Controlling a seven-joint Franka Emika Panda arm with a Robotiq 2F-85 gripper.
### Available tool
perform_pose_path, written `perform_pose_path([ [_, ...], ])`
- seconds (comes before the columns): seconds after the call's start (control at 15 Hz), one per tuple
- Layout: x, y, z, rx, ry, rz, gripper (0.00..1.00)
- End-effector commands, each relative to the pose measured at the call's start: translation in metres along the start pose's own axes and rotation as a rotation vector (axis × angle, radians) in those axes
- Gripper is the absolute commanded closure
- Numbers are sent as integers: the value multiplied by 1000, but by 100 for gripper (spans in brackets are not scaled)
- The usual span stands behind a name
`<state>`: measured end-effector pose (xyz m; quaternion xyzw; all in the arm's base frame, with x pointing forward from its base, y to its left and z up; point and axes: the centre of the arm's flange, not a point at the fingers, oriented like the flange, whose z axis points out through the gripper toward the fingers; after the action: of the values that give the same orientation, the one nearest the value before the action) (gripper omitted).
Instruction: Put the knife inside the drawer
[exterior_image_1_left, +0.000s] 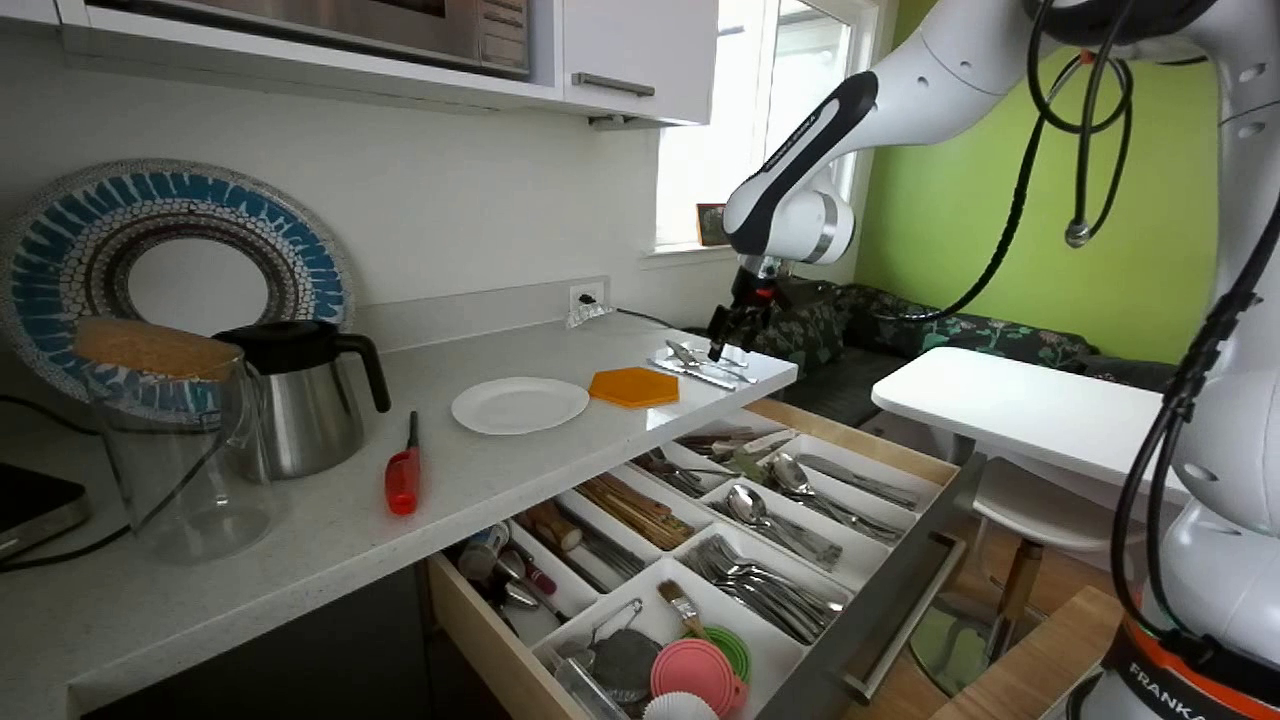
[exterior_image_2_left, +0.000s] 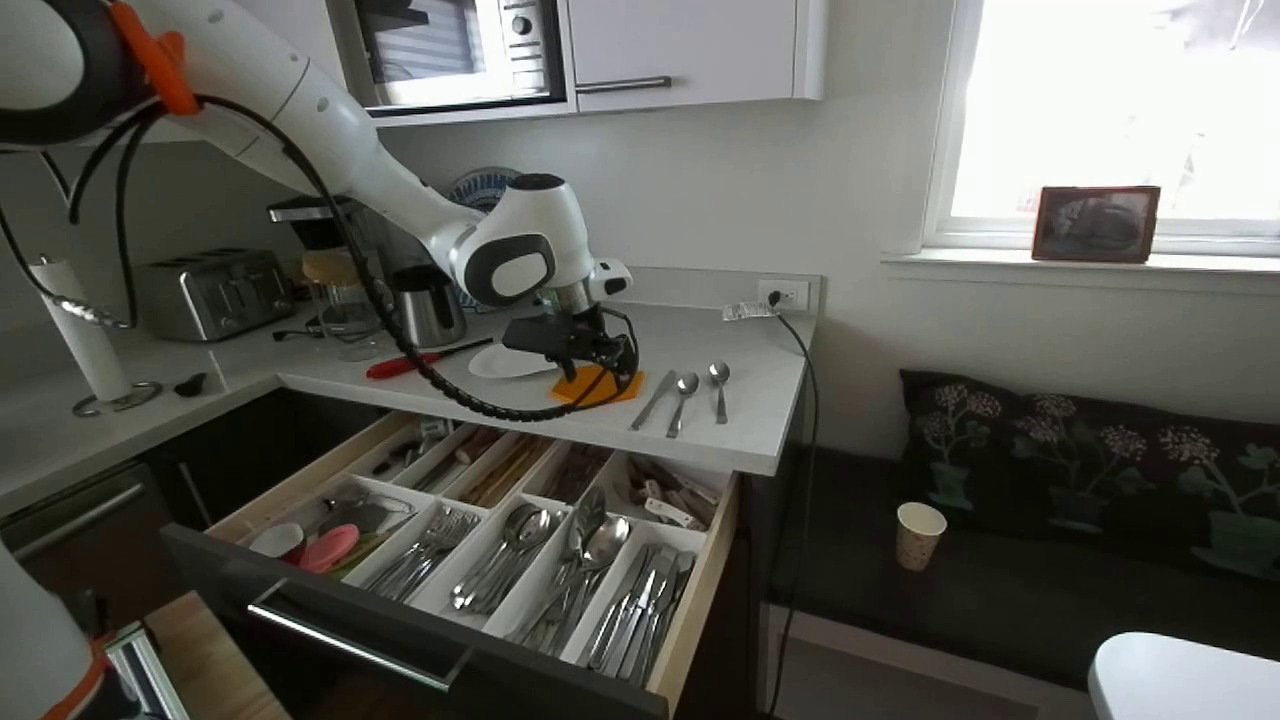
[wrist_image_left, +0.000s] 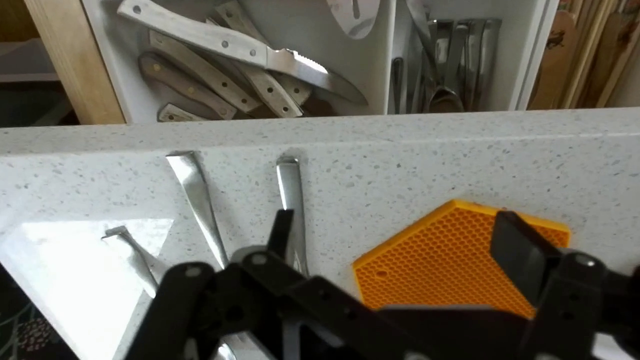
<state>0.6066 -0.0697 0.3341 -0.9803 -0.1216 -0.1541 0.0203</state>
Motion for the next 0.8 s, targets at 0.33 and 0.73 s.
perform_pose_path([
  [0.33,28,29,63,18,41,-53,0],
  [0.73,39,47,87,9,81,-51,12],
])
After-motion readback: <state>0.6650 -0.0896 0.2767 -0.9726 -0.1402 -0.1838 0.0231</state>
